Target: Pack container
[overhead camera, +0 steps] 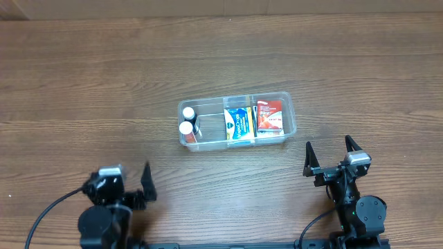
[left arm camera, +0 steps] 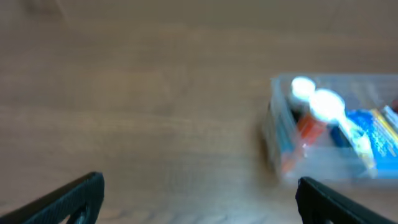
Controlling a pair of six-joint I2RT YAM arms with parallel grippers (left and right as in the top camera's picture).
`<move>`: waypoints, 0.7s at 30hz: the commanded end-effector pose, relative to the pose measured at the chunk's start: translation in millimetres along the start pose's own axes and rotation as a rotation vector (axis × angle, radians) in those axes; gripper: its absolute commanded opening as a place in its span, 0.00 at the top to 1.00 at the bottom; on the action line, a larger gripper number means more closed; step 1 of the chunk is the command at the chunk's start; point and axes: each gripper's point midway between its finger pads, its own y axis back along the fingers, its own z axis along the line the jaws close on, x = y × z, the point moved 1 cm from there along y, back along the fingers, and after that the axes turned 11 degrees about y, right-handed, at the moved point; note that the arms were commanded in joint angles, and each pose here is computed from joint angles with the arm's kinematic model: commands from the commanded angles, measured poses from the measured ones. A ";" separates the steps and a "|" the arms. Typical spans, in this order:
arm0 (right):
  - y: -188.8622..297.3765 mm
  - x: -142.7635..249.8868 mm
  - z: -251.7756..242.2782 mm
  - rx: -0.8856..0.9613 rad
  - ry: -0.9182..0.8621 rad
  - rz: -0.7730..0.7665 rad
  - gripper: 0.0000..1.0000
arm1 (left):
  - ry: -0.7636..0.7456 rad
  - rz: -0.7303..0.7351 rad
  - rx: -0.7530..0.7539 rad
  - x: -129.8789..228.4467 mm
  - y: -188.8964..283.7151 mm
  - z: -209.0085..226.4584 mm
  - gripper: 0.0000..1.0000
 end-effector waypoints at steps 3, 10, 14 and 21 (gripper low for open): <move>0.0 0.3 0.3 0.000 -0.006 -0.010 0.00 | -0.020 -0.226 0.040 -11.6 -30.0 -0.7 0.00; 0.0 0.4 0.3 0.000 -0.007 -0.009 0.00 | -0.094 -0.324 0.053 -6.7 -43.4 0.0 0.00; 0.0 0.3 0.3 0.000 -0.007 -0.010 0.00 | -0.098 -0.242 0.042 11.6 -48.9 3.8 0.00; 0.0 0.4 0.3 0.000 -0.007 -0.009 0.00 | -0.095 -0.236 0.068 12.7 -48.9 -0.4 0.00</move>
